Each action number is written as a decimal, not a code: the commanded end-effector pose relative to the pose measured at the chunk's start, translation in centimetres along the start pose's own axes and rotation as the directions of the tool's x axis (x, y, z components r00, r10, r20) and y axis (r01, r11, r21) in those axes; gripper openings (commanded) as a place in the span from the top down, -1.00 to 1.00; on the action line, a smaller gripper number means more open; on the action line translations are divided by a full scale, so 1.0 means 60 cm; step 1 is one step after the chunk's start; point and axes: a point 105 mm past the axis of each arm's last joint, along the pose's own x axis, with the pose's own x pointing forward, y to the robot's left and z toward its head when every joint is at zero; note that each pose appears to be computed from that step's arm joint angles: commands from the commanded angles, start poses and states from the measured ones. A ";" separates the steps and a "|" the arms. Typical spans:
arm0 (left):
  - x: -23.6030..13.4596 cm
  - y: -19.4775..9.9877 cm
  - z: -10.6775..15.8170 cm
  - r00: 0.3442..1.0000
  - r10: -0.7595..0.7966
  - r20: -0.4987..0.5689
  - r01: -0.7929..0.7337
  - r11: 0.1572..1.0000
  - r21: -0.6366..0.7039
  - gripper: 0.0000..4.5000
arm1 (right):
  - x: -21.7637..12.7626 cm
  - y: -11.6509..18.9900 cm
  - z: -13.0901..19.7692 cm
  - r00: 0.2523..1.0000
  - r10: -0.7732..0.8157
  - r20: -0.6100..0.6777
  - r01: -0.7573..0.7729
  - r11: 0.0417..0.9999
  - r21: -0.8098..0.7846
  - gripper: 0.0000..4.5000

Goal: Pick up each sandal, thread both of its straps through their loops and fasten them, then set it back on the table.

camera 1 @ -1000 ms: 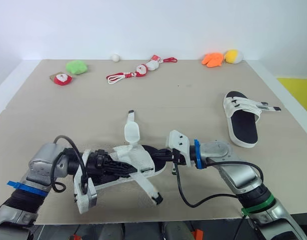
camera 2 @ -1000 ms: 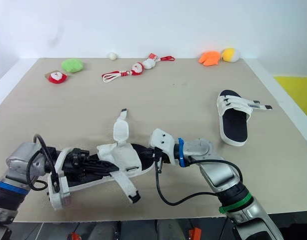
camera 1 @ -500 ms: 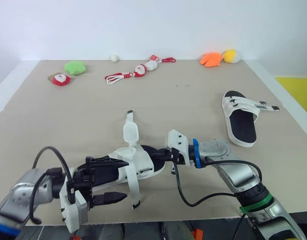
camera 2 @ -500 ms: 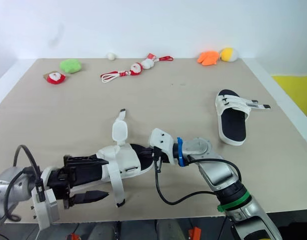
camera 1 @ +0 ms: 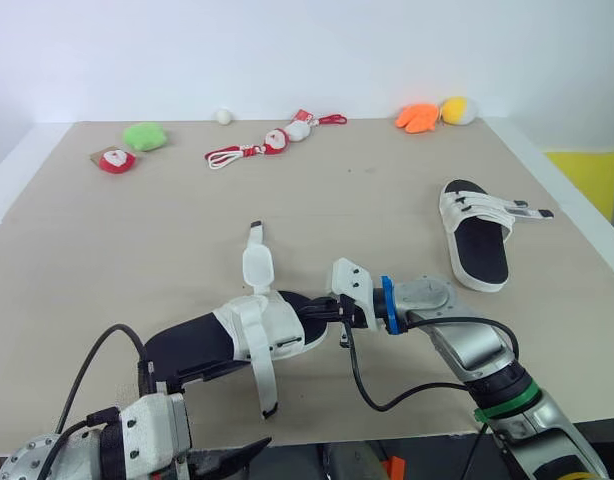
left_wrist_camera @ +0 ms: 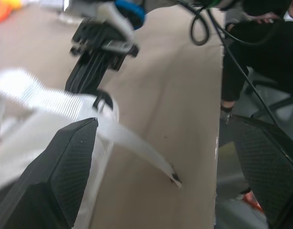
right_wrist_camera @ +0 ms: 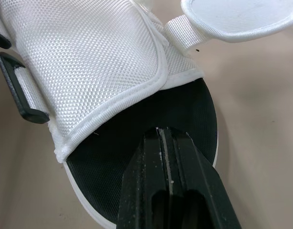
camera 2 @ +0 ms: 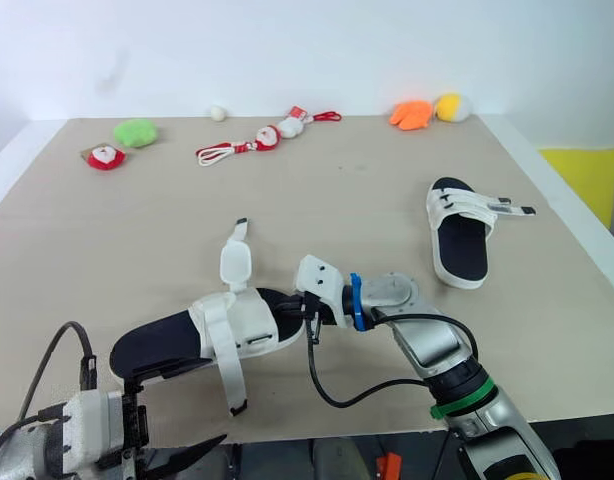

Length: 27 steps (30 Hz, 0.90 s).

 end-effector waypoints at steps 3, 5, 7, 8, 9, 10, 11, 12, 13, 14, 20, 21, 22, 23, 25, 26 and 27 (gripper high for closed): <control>0.000 -0.007 -0.002 0.999 0.039 0.002 -0.038 0.978 -0.204 -0.98 | 0.004 0.006 -0.016 0.999 0.015 -0.041 -0.014 1.000 0.023 1.00; -0.003 -0.012 -0.016 0.999 0.043 -0.028 -0.049 0.954 -0.296 -0.98 | 0.004 0.006 -0.016 0.999 0.013 -0.041 -0.012 1.000 0.025 1.00; -0.005 -0.021 -0.040 0.997 0.020 -0.070 -0.046 0.919 -0.391 -0.98 | 0.005 0.005 -0.016 0.999 0.009 -0.044 -0.008 1.000 0.029 1.00; -0.004 -0.022 -0.045 0.997 0.019 -0.076 -0.049 0.909 -0.414 -0.98 | 0.005 0.005 -0.016 0.999 0.008 -0.043 -0.007 1.000 0.030 1.00; -0.003 -0.025 -0.048 0.997 0.011 -0.077 -0.044 0.894 -0.446 -0.98 | 0.005 0.005 -0.016 0.999 0.008 -0.042 -0.007 1.000 0.031 1.00; -0.001 -0.025 -0.048 0.998 0.008 -0.070 -0.040 0.887 -0.460 -0.98 | 0.006 0.005 -0.015 0.999 0.008 -0.041 -0.006 1.000 0.031 1.00; 0.006 -0.019 -0.050 0.998 0.021 -0.061 -0.048 0.870 -0.491 -0.98 | 0.006 0.005 -0.014 0.999 0.007 -0.040 -0.006 0.999 0.032 1.00; 0.012 -0.013 -0.050 0.998 0.031 -0.050 -0.052 0.863 -0.503 -0.98 | 0.007 0.006 -0.014 0.999 0.006 -0.039 -0.005 0.999 0.032 1.00; 0.018 -0.004 -0.051 0.998 0.051 -0.043 -0.066 0.855 -0.515 -0.98 | 0.007 0.005 -0.013 0.999 0.005 -0.038 -0.004 0.999 0.032 1.00; 0.022 0.002 -0.052 0.997 0.063 -0.040 -0.075 0.849 -0.523 -0.98 | 0.007 0.005 -0.013 0.999 0.004 -0.038 -0.003 0.999 0.032 1.00; 0.035 0.058 -0.060 0.990 0.136 -0.045 -0.141 0.857 -0.496 -0.98 | 0.004 0.003 -0.011 0.999 -0.002 -0.038 0.003 0.999 0.032 1.00; 0.037 0.065 -0.060 0.989 0.139 -0.045 -0.143 0.858 -0.493 -0.98 | 0.004 0.003 -0.010 0.999 -0.002 -0.038 0.003 1.000 0.031 1.00; 0.038 0.071 -0.061 0.989 0.140 -0.047 -0.145 0.859 -0.491 -0.98 | 0.004 0.002 -0.009 0.999 -0.002 -0.038 0.004 1.000 0.030 1.00; 0.038 0.075 -0.061 0.989 0.141 -0.049 -0.147 0.860 -0.488 -0.98 | 0.004 0.002 -0.008 0.999 -0.004 -0.038 0.005 1.000 0.029 1.00; 0.039 0.085 -0.064 0.988 0.143 -0.057 -0.153 0.863 -0.481 -0.98 | 0.002 0.001 -0.005 0.999 -0.007 -0.035 0.008 1.000 0.028 1.00; 0.040 0.088 -0.065 0.988 0.141 -0.060 -0.152 0.865 -0.478 -0.98 | 0.001 0.000 -0.005 0.999 -0.009 -0.034 0.010 1.000 0.028 1.00; 0.042 0.091 -0.064 0.989 0.138 -0.057 -0.149 0.865 -0.480 -0.98 | 0.001 0.000 -0.005 0.999 -0.009 -0.034 0.010 1.000 0.028 1.00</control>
